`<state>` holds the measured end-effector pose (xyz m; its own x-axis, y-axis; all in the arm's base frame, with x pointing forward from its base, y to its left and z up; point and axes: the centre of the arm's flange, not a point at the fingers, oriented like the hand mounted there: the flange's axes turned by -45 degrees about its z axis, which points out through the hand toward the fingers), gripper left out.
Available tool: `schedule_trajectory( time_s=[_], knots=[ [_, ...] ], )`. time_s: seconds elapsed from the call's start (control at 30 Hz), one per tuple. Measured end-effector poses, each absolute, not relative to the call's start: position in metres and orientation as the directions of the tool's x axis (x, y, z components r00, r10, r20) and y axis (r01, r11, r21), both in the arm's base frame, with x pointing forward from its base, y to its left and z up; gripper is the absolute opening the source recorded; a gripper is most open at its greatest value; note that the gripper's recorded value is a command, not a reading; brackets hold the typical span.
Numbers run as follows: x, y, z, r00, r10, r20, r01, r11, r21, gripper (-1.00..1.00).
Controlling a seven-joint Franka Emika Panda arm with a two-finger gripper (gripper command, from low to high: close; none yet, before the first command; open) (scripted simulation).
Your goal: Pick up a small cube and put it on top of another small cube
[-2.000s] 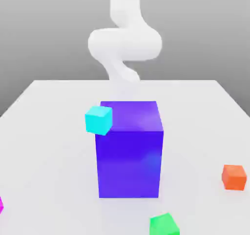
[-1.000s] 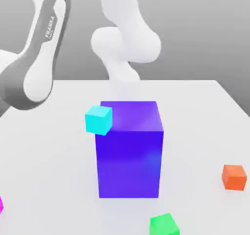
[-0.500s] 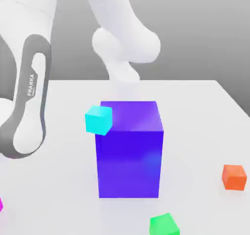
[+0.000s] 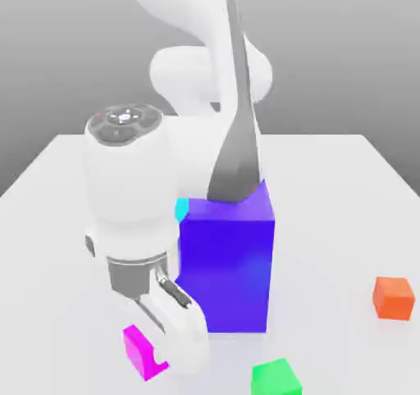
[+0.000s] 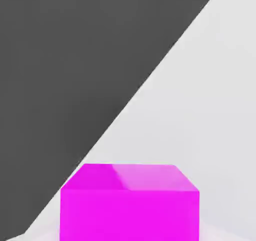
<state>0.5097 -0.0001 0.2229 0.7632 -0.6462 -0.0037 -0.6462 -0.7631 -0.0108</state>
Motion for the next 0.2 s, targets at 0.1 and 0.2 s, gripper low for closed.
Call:
schedule_trajectory(
  time_s=[0.1,0.2],
  knots=[
    [0.505,0.07,0.188,0.868,-0.496,0.001,-0.496,-0.868,-0.002,1.0],
    [0.505,0.07,0.188,0.868,-0.496,0.001,-0.496,-0.868,-0.002,1.0]
  ],
)
